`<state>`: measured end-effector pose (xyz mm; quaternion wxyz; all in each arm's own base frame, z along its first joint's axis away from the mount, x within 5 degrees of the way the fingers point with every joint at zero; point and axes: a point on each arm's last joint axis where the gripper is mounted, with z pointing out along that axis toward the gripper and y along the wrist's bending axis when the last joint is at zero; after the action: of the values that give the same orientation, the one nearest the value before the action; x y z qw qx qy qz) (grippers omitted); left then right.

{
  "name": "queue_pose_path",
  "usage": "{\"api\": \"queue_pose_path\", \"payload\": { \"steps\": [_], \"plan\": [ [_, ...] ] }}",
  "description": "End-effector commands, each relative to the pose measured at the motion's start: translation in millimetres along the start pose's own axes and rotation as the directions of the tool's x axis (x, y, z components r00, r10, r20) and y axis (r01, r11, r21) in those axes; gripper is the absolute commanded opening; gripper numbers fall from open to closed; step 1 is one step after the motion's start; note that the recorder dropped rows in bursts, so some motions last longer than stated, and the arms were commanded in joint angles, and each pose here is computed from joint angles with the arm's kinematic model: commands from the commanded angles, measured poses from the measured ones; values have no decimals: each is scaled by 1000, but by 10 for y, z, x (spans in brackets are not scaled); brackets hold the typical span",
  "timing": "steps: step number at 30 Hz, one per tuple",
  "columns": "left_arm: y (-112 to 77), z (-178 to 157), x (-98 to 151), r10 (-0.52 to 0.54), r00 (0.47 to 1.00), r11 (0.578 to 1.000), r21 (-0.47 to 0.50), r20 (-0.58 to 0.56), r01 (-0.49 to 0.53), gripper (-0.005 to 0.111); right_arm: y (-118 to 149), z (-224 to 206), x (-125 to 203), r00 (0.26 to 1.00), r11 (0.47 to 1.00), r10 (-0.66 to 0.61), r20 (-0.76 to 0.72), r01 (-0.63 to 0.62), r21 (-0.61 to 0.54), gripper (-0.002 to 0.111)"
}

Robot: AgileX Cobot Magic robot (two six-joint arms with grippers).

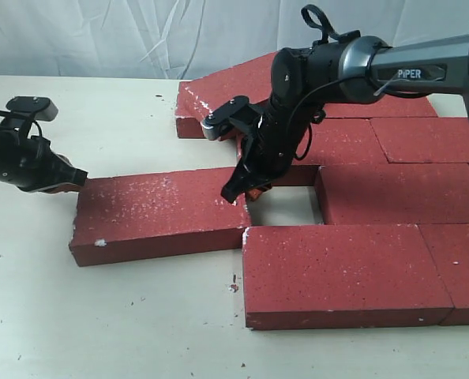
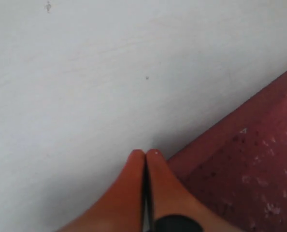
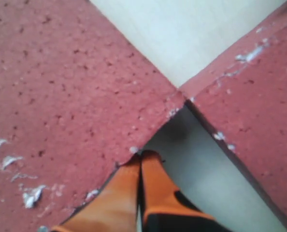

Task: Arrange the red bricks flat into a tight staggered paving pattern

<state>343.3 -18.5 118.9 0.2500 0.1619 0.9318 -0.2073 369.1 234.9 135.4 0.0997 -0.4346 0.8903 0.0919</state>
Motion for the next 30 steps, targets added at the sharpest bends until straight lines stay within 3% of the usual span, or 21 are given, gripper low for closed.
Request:
{"api": "queue_pose_path", "payload": {
  "steps": [1,10,21,27,30],
  "plan": [
    [0,6,-28,-14,1000,1000,-8,17,14,0,44,-22,14,1000,1000,-11,-17,11,-20,-1],
    [-115,76,-86,34,999,999,-18,43,-33,0,31,-159,39,998,999,-47,-45,48,8,-1],
    [-115,77,-103,39,997,999,-23,59,-38,0,-25,-236,79,992,993,-88,-93,95,69,-1],
    [-4,24,-89,77,996,993,-92,48,-73,0,-146,-433,128,996,993,-35,-86,44,110,-1],
    [77,-116,-60,8,1000,994,-111,20,-6,0,-219,-577,177,997,994,-4,-77,12,112,-1]
  ]
}}
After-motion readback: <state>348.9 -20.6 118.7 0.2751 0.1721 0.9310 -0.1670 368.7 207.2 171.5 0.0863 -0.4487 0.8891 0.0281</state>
